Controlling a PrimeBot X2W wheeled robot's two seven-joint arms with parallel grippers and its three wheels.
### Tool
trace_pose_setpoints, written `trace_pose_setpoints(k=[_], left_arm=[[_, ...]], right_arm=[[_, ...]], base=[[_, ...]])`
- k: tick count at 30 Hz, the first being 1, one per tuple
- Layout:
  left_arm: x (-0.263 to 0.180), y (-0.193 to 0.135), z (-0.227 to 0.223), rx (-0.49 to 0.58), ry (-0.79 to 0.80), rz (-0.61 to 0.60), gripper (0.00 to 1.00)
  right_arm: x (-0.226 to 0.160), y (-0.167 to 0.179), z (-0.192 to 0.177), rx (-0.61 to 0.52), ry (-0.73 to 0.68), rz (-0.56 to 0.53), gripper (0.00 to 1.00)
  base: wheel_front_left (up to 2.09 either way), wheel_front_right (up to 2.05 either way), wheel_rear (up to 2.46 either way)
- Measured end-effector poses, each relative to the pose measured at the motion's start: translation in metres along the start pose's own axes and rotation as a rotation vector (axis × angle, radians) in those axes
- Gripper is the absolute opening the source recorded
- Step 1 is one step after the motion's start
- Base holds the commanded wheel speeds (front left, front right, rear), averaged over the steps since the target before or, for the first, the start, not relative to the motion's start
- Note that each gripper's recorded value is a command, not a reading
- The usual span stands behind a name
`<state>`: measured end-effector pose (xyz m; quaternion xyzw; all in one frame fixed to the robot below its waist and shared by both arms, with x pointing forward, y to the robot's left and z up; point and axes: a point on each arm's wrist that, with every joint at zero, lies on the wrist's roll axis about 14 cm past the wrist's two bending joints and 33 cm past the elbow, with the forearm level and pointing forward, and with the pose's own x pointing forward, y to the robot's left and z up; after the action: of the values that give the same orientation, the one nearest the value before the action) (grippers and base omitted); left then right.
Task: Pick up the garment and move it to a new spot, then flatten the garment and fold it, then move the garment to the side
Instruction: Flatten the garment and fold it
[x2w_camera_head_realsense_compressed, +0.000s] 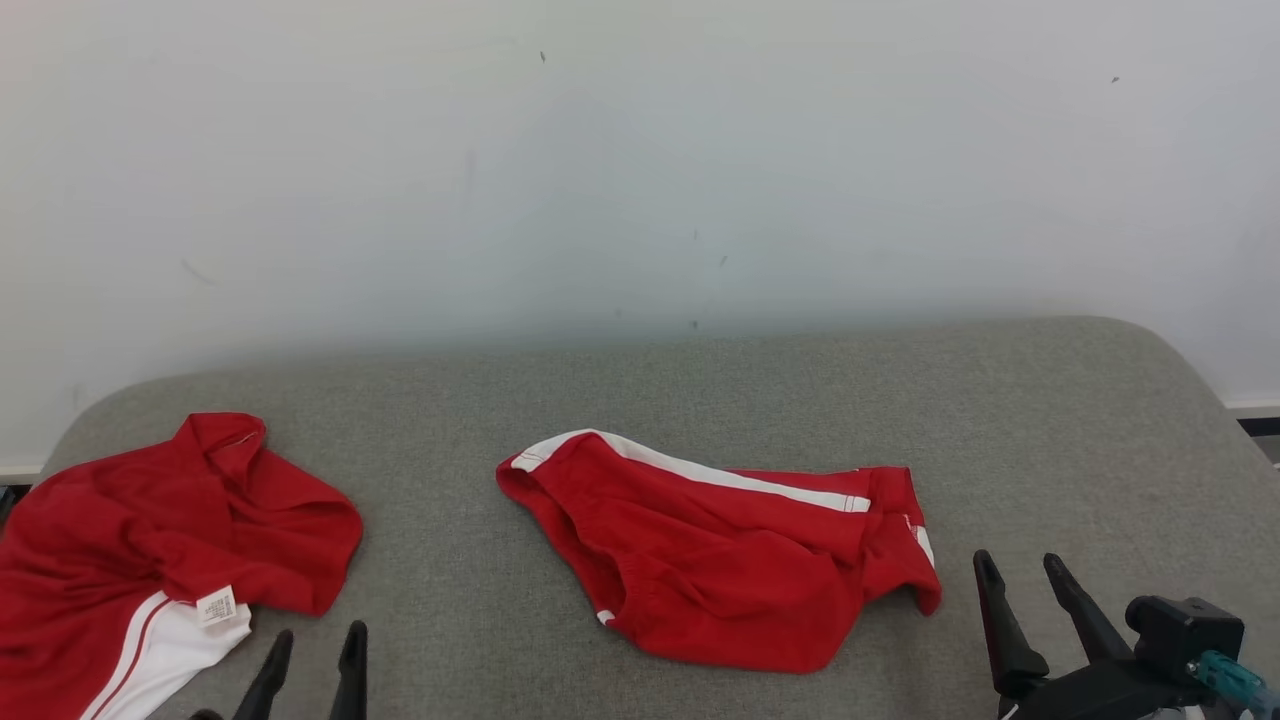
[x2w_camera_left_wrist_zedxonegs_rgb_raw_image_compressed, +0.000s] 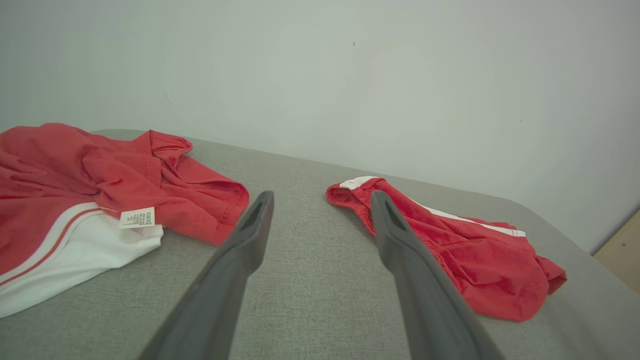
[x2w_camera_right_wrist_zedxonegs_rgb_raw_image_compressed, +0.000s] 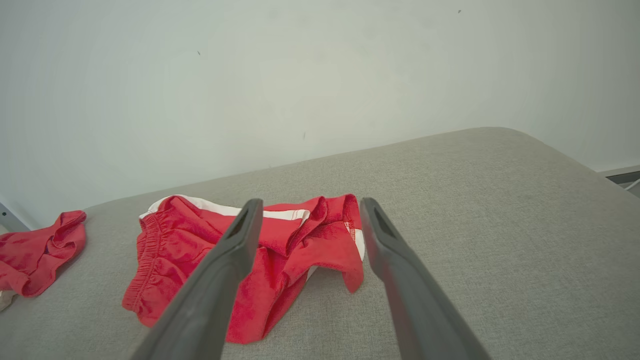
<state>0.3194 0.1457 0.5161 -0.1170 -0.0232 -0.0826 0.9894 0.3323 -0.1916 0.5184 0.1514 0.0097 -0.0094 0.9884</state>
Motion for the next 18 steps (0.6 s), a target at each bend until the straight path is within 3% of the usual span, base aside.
trace_pose_setpoints(k=[6,18], left_arm=[[-0.002,0.015,-0.003,0.015,0.023,0.042,1.0],[0.005,-0.001,0.0,0.015,0.036,0.01,1.0]], right_arm=[[-0.006,-0.02,0.0,-0.004,-0.006,-0.06,1.0],[-0.008,-0.02,-0.002,0.003,-0.003,-0.065,1.0]], base=[[0.0,0.0,0.0],[0.0,0.0,0.0]])
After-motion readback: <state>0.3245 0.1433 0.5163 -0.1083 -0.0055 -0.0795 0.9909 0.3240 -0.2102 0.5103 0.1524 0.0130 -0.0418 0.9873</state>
